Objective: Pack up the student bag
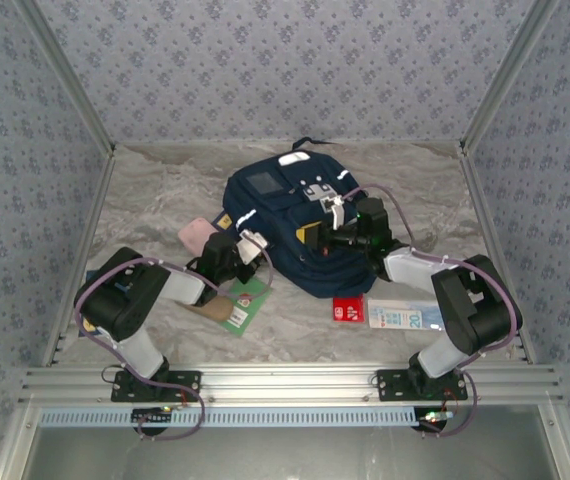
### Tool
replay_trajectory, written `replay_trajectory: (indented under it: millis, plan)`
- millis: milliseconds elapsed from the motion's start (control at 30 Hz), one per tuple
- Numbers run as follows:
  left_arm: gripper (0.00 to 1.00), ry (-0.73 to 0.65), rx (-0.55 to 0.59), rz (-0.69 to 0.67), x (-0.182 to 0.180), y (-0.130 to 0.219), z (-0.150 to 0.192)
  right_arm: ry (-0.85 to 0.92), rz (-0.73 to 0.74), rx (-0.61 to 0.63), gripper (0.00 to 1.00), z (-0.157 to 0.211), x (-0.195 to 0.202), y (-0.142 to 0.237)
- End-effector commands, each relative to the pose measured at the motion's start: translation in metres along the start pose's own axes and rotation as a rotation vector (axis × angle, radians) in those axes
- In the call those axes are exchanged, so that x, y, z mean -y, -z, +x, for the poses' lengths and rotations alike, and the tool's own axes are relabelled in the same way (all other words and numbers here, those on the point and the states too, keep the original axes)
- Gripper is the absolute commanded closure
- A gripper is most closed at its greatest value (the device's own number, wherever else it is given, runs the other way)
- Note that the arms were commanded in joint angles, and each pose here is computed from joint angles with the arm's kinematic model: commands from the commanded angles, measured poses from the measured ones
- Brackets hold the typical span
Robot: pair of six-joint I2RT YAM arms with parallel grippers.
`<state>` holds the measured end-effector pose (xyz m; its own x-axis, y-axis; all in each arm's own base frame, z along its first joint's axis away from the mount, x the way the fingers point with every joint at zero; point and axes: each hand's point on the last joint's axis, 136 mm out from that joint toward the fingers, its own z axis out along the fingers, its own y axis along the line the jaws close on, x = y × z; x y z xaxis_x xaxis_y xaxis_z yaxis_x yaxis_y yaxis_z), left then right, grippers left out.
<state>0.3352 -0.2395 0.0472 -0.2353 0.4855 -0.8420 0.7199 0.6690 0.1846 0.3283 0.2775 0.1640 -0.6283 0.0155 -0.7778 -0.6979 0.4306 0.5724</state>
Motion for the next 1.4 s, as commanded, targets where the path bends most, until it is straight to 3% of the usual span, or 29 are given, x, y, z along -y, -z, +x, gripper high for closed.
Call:
replay_trajectory:
  millis: [0,400,733,867,1133,1233,1300,1367]
  plan:
    - [1.00,-0.022,0.040,0.041,0.011,0.002,-0.019,0.078,0.009,0.019,1.00,-0.024,-0.011,-0.003]
    - [0.99,-0.083,0.045,0.141,0.057,0.016,-0.031,0.033,0.175,0.050,1.00,-0.045,0.020,-0.007]
    - [0.87,-0.093,0.037,0.245,0.081,0.025,-0.036,-0.004,0.217,0.088,1.00,-0.050,0.032,-0.003]
    - [0.75,-0.060,0.031,0.276,0.087,0.034,-0.042,-0.020,0.231,0.096,1.00,-0.054,0.038,0.002]
    - [0.57,0.197,0.076,0.179,0.048,0.088,-0.078,-0.043,0.162,0.116,1.00,-0.071,0.035,0.015]
    - [0.40,0.517,0.036,-0.007,0.003,0.099,-0.078,-0.080,0.114,0.112,1.00,-0.077,0.032,0.016]
    - [0.39,0.645,-0.039,0.032,-0.007,0.097,-0.074,-0.112,0.073,0.093,1.00,-0.079,0.028,0.014]
    - [0.38,0.683,-0.118,0.127,0.003,0.090,-0.074,-0.145,0.064,0.064,1.00,-0.080,0.028,0.013]
